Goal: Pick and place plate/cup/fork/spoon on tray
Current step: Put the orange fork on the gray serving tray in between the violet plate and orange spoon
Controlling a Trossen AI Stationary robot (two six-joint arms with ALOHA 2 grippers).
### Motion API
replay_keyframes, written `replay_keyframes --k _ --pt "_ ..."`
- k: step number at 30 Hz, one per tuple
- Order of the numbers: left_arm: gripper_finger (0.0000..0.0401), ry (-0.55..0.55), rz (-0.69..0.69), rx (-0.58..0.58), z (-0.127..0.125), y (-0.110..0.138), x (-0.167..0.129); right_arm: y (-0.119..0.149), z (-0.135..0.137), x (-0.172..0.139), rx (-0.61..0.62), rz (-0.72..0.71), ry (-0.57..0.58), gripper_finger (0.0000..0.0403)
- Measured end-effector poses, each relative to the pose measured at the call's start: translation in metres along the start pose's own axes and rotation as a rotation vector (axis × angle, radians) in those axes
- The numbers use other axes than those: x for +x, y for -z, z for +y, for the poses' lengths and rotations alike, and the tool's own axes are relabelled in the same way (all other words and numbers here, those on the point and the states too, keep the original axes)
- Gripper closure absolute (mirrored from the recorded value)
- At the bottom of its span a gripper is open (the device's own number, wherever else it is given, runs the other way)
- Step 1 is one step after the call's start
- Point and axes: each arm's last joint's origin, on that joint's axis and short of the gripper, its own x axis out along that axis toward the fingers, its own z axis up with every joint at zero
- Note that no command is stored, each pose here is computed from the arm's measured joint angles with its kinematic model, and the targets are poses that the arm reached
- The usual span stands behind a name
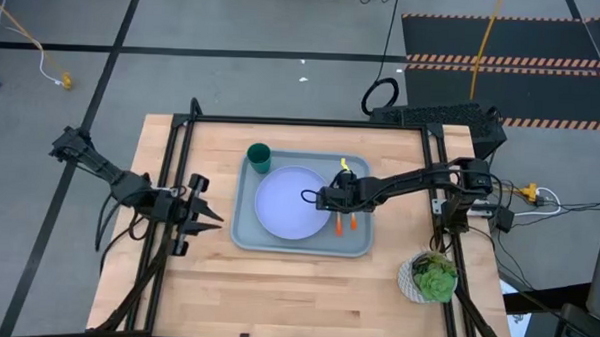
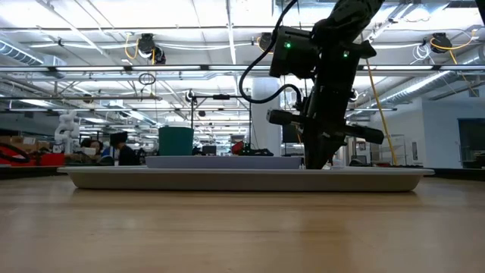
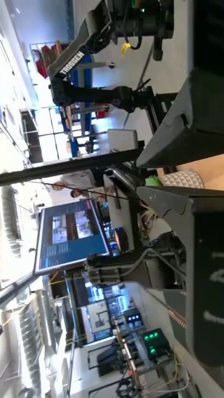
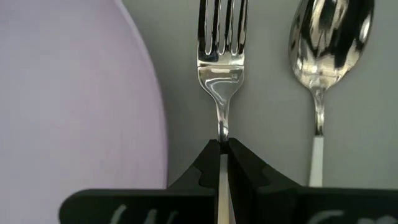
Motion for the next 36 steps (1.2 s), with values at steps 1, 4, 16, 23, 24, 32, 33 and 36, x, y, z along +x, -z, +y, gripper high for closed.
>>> replay_keyframes --k 1,4,16,23,24,32,33,36 --pt "0.0339 0.001 0.001 0.000 0.0000 0.0001 0.0000 -0.0004 0.0000 0.0001 0.003 0.008 0.000 0.0403" --pt "0.0339 0.001 0.000 -0.003 0.0000 0.0000 0.0000 -0.0004 -0.0001 0.0002 0.012 0.008 0.001 0.0403" --pt "0.0339 0.001 -0.002 0.001 0.0000 -0.0002 -0.0001 -0.0011 -0.0018 0.0003 0.053 0.003 0.018 0.0403" --pt "0.0339 0.001 -0.003 0.008 0.0000 -0.0004 -0.0001 -0.0010 -0.0017 0.0003 0.054 0.004 0.018 0.0402" --pt "0.0339 0.001 -0.004 0.008 0.0000 -0.0004 -0.0001 -0.0010 -0.0017 0.0003 0.054 0.004 0.018 0.0401" --pt "0.0339 0.000 -0.004 0.008 0.0001 -0.0004 -0.0001 -0.0010 -0.0017 0.0003 0.054 0.005 0.017 0.0388" --pt "0.0339 0.000 -0.004 0.008 0.0001 -0.0004 -0.0001 -0.0010 -0.0017 0.0003 0.054 0.005 0.017 0.0387" --pt "0.0339 0.000 -0.004 0.008 0.0001 -0.0004 -0.0001 -0.0010 -0.0016 0.0003 0.057 0.005 0.017 0.0386"
